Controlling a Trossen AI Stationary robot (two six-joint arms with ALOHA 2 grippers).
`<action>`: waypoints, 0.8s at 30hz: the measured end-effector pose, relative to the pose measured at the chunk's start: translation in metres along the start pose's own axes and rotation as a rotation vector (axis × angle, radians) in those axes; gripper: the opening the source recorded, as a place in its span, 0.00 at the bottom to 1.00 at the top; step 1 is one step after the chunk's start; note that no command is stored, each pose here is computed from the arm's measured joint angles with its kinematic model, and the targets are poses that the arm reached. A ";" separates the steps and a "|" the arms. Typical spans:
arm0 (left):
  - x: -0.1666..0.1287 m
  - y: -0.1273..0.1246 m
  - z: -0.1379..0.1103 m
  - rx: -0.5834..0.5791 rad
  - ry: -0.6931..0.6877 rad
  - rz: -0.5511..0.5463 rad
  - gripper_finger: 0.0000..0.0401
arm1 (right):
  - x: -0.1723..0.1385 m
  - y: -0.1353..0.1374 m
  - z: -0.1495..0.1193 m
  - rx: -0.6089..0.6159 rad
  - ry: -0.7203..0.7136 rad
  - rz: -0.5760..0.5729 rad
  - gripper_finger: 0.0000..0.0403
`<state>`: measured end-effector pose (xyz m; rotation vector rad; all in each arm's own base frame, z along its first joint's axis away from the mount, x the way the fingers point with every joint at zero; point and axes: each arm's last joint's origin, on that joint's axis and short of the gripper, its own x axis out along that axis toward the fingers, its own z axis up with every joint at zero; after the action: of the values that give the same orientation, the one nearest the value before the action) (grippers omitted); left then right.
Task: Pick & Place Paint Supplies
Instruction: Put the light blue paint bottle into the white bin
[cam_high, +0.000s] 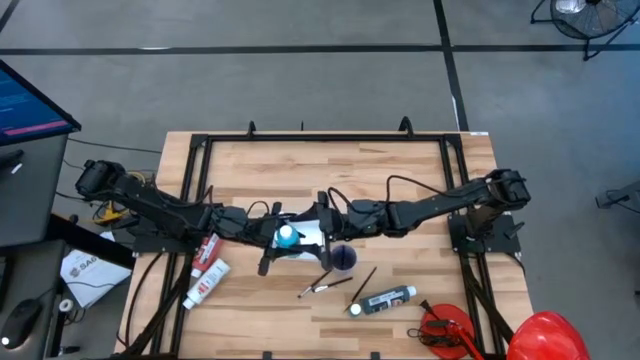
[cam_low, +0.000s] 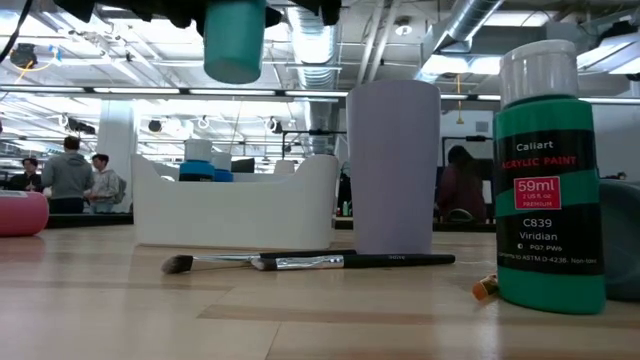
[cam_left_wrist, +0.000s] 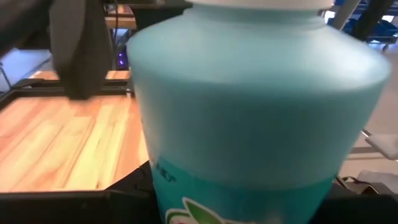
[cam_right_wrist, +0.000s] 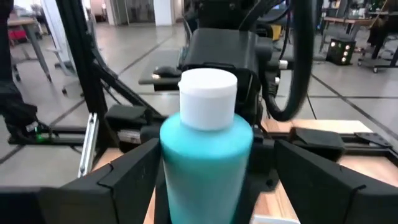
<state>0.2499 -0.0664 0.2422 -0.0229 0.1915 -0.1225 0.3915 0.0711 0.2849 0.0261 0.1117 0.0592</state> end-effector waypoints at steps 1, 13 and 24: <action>0.001 0.000 -0.001 0.000 0.002 0.001 0.42 | 0.001 -0.001 -0.001 0.009 0.003 -0.002 0.75; 0.003 0.001 0.000 0.002 -0.017 0.006 0.43 | 0.001 -0.005 -0.001 0.014 -0.002 -0.004 0.75; 0.003 0.002 0.001 0.016 -0.042 0.019 0.43 | 0.018 -0.005 -0.006 0.033 0.005 -0.021 0.75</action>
<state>0.2530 -0.0649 0.2425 -0.0073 0.1492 -0.1048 0.4090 0.0671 0.2767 0.0573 0.1175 0.0362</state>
